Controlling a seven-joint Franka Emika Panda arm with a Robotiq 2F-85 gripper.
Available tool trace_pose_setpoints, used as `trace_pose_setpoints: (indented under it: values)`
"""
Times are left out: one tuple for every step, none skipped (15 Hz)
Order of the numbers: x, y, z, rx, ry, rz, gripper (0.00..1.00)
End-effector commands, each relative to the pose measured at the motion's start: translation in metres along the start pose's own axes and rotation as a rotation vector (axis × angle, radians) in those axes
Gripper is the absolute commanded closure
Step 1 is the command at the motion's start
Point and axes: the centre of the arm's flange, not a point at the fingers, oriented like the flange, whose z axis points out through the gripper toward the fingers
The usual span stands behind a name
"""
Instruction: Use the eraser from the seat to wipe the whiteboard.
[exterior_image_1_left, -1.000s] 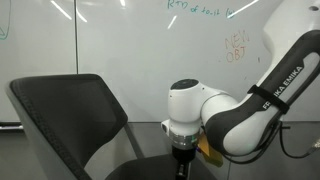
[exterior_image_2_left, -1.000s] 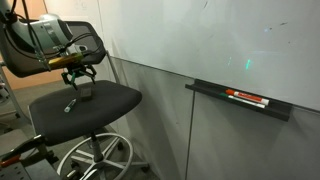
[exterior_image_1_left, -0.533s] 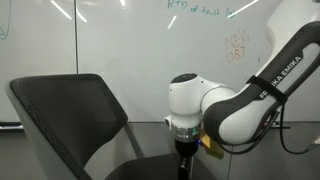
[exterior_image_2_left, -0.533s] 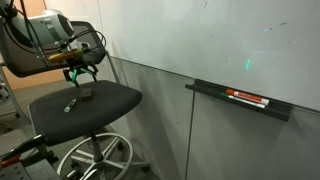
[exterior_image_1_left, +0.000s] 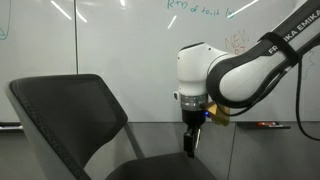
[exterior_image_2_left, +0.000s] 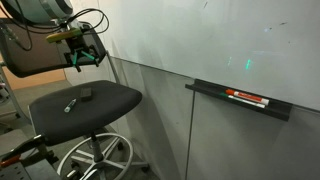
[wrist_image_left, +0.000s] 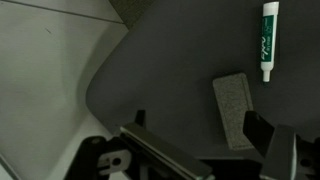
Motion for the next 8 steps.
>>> trace_pose_setpoints:
  values:
    - [-0.019, 0.022, -0.030, -0.002, 0.030, 0.058, 0.00]
    - [-0.021, 0.027, -0.034, 0.009, 0.032, 0.078, 0.00]
    - [-0.025, 0.032, -0.039, 0.023, 0.036, 0.102, 0.00]
    - [-0.027, 0.036, -0.042, 0.035, 0.041, 0.122, 0.00]
    - [-0.030, 0.040, -0.047, 0.054, 0.044, 0.148, 0.00]
    - [-0.032, 0.043, -0.051, 0.075, 0.039, 0.184, 0.00]
    - [-0.035, 0.045, -0.056, 0.103, 0.027, 0.223, 0.00]
    - [-0.037, 0.046, -0.060, 0.128, 0.015, 0.252, 0.00]
